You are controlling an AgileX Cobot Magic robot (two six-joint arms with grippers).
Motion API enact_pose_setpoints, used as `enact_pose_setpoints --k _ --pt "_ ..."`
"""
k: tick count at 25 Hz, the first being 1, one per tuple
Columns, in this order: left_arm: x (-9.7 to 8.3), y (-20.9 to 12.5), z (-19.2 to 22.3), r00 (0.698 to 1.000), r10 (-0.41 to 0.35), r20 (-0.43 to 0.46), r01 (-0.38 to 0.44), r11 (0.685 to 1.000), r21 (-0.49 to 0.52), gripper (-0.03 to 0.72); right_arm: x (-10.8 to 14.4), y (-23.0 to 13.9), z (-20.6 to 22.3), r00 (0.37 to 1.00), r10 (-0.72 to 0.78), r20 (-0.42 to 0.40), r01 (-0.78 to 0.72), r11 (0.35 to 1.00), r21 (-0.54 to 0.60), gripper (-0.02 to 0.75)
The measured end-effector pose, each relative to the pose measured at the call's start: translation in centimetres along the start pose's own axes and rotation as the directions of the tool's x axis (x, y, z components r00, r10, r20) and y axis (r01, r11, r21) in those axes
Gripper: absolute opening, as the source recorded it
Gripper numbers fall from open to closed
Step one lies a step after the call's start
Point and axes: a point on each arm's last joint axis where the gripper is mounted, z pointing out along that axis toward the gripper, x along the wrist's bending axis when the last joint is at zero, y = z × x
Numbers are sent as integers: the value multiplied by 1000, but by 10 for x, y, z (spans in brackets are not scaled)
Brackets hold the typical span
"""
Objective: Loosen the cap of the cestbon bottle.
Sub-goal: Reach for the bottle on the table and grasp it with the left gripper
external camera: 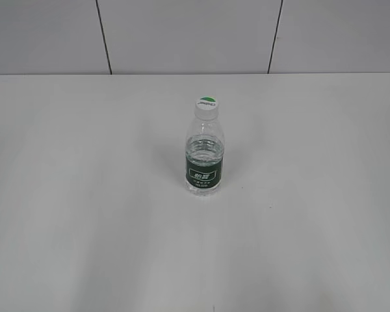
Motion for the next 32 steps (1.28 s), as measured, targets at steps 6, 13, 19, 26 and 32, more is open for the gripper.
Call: enact_pose_setpoints --k 6,13,19,26,32 --pt "0 -7 37 1000 6 -1 -6 999 -32 464 0 0 0 1000 0 0 0 1000 0 516" --pt "-1 -16 82 1000 6 3 -6 1000 -18 464 0 0 0 1000 0 0 0 1000 0 516" --pt "-1 -20 116 1000 6 5 -5 999 -36 464 0 0 0 1000 0 0 0 1000 0 516" --pt "-3 -40 154 1000 -5 15 5 1000 -9 464 0 0 0 1000 0 0 0 1000 0 516" --pt "-13 -63 182 992 12 124 -10 1000 -23 464 0 0 0 1000 0 0 0 1000 0 516"
